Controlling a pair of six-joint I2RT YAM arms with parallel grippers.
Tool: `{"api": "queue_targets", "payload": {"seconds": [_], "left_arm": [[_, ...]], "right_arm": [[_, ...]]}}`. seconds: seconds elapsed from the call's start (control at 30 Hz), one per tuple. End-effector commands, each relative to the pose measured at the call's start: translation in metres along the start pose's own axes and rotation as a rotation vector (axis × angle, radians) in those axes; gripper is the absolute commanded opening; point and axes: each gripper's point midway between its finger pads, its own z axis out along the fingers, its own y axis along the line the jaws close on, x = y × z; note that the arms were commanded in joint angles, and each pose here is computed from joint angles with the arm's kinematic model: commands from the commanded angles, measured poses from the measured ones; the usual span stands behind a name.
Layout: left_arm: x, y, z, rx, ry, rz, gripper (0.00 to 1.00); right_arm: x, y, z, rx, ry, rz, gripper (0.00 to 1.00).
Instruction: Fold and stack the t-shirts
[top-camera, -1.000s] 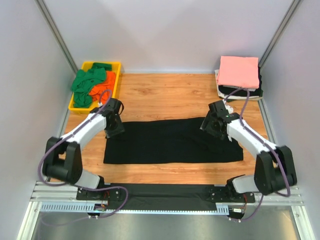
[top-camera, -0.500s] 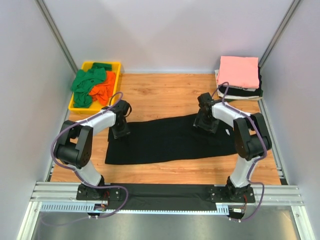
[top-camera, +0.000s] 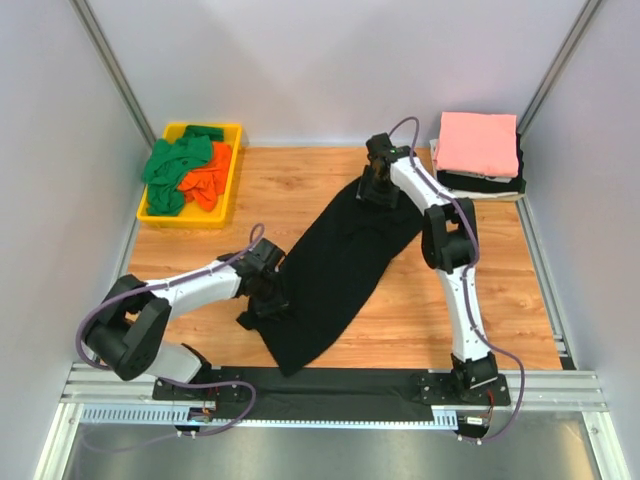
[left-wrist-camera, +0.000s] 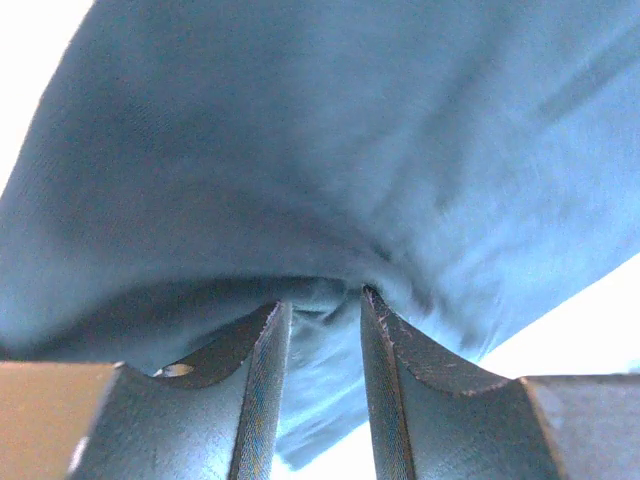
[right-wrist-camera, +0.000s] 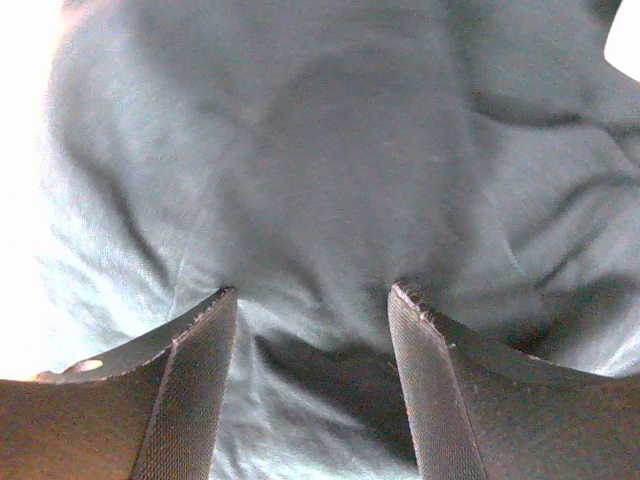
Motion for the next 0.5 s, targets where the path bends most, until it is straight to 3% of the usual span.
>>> {"api": "queue_targets", "payload": {"seconds": [0.0,0.2,0.47], "left_arm": [[0.067,-0.019,0.021,0.061,0.194,-0.019,0.42],[0.083,-0.082,0.028,0.137,0.241,0.069,0.41],[0.084,-0.135,0.029,0.22,0.321,0.103,0.42]], "right_arm": [[0.013,0.039,0.039,-0.078,0.087,-0.053,0.64],[-0.022,0.087,0.059,-0.244,-0.028,-0.048,0.68],[-0.081,0.128,0.067,-0.499,-0.198,0.036,0.72]]}}
